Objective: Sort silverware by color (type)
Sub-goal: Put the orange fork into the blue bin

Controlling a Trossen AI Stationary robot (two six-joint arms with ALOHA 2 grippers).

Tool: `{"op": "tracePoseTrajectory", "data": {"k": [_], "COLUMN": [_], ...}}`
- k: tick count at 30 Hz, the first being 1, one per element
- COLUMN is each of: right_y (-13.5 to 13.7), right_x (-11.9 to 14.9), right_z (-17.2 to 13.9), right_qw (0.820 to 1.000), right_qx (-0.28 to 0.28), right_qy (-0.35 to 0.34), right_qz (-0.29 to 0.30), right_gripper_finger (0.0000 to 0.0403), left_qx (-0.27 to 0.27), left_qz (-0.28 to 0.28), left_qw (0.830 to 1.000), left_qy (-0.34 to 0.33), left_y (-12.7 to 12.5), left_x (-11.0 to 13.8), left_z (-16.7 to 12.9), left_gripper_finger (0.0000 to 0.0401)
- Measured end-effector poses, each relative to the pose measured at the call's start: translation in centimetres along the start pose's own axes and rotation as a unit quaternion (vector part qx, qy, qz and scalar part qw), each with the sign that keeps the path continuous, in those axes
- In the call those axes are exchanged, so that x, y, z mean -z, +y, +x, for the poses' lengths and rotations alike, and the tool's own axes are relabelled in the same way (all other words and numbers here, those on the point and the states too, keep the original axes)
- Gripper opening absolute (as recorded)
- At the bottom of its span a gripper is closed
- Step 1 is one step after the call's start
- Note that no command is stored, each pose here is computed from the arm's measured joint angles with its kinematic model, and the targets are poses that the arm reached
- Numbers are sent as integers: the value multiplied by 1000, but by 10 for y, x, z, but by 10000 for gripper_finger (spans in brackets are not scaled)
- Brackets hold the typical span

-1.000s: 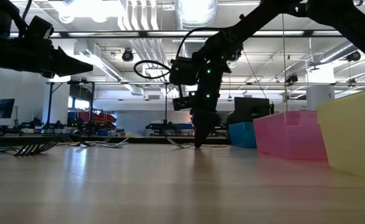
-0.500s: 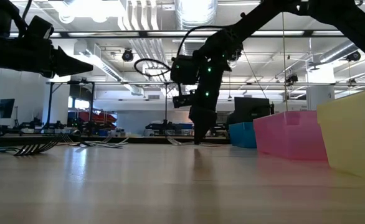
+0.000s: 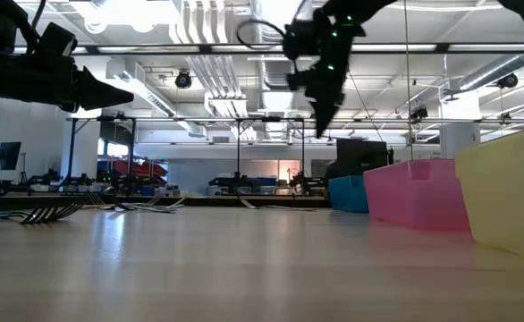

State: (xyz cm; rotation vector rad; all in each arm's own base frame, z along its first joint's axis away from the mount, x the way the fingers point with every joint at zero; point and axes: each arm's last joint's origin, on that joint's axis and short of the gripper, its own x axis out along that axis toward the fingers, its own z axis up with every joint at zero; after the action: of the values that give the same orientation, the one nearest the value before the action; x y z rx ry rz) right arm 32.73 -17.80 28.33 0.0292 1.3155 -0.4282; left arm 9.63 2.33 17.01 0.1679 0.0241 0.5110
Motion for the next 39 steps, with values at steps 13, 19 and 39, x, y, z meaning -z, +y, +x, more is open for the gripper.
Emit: {"op": "tracePoseTrajectory", "data": {"k": [13,19,39], "right_y": [-73,-69,5], "right_x": [95,105,-1], "right_z": [29,41,44], "right_qw": [972,965,955], "right_qx": [5,-2,-83], "right_qy": [123,151,-123], "right_qz": [200,215,257], "right_gripper_finger": [20,68,118], "left_qx": [0,0,0], "left_qz": [0,0,0], "left_qw": [1000,1000,1000], "left_qy": [1,1,1], "left_y": [0,0,0], "left_x": [0,0,0], "left_z": [0,0,0], "left_gripper_finger": [64,64,64]}}
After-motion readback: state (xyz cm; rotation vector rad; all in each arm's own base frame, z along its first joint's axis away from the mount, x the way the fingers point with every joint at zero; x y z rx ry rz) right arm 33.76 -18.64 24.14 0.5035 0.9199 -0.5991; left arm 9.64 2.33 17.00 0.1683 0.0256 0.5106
